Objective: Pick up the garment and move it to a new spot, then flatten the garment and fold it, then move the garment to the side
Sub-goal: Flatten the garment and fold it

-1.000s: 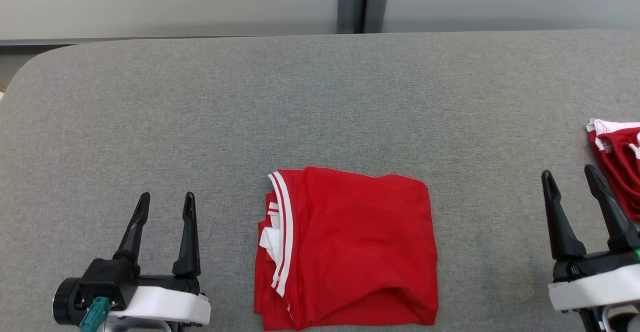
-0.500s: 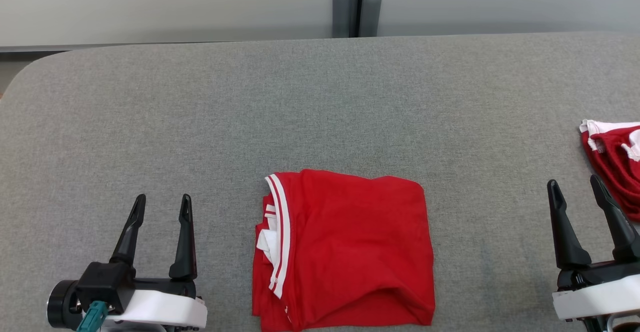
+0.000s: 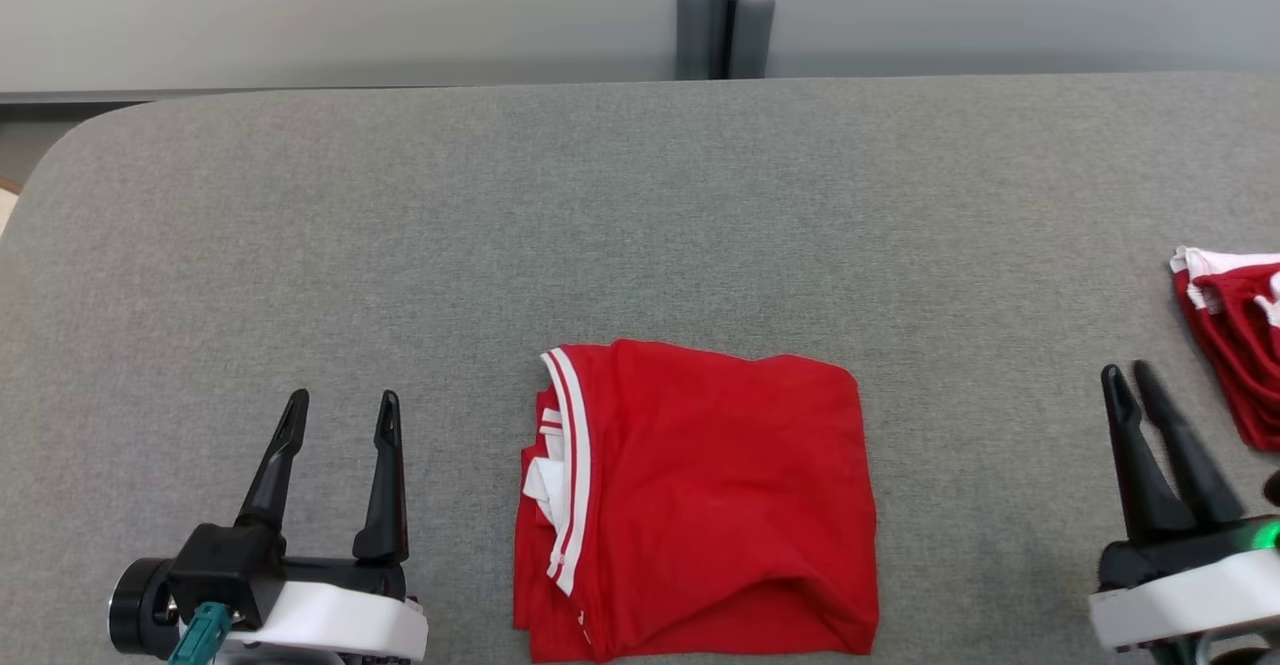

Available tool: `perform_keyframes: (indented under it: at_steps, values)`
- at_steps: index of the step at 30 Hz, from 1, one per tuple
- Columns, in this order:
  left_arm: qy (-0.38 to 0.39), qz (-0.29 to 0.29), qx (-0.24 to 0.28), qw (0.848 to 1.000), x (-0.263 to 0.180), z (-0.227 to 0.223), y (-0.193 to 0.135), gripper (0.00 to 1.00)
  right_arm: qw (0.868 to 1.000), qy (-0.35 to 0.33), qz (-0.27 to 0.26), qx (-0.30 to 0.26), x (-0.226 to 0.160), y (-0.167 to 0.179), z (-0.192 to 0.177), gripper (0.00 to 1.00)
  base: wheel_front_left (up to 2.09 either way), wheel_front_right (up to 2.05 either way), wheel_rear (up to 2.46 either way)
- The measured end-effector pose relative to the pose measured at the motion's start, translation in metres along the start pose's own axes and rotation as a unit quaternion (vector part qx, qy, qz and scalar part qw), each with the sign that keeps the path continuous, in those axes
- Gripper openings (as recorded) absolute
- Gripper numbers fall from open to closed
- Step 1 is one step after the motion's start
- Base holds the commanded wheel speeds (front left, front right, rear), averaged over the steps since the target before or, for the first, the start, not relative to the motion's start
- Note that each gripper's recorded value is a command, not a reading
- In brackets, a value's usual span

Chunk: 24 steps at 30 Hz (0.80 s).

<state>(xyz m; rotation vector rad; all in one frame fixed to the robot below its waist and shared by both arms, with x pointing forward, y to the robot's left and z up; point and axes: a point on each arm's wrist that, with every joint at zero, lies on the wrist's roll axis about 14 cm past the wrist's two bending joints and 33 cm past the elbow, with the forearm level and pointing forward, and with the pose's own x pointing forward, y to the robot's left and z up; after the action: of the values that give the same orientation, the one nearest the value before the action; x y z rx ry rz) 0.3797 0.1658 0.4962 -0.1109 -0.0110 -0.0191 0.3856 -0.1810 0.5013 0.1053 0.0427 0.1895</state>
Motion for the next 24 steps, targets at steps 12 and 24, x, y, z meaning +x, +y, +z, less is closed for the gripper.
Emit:
perform_keyframes:
  at_steps: [12,24]
  values:
    - [-0.007,0.018,-0.004,1.000,0.001,0.003,0.008,1.00,0.963,0.108,0.245,0.022,0.011,0.149,-0.071,0.00,0.00,0.00,0.00]
    - [0.004,0.036,-0.006,0.999,0.003,-0.007,0.017,1.00,0.910,0.226,0.348,0.011,-0.016,0.189,-0.147,0.00,0.00,0.00,0.00]
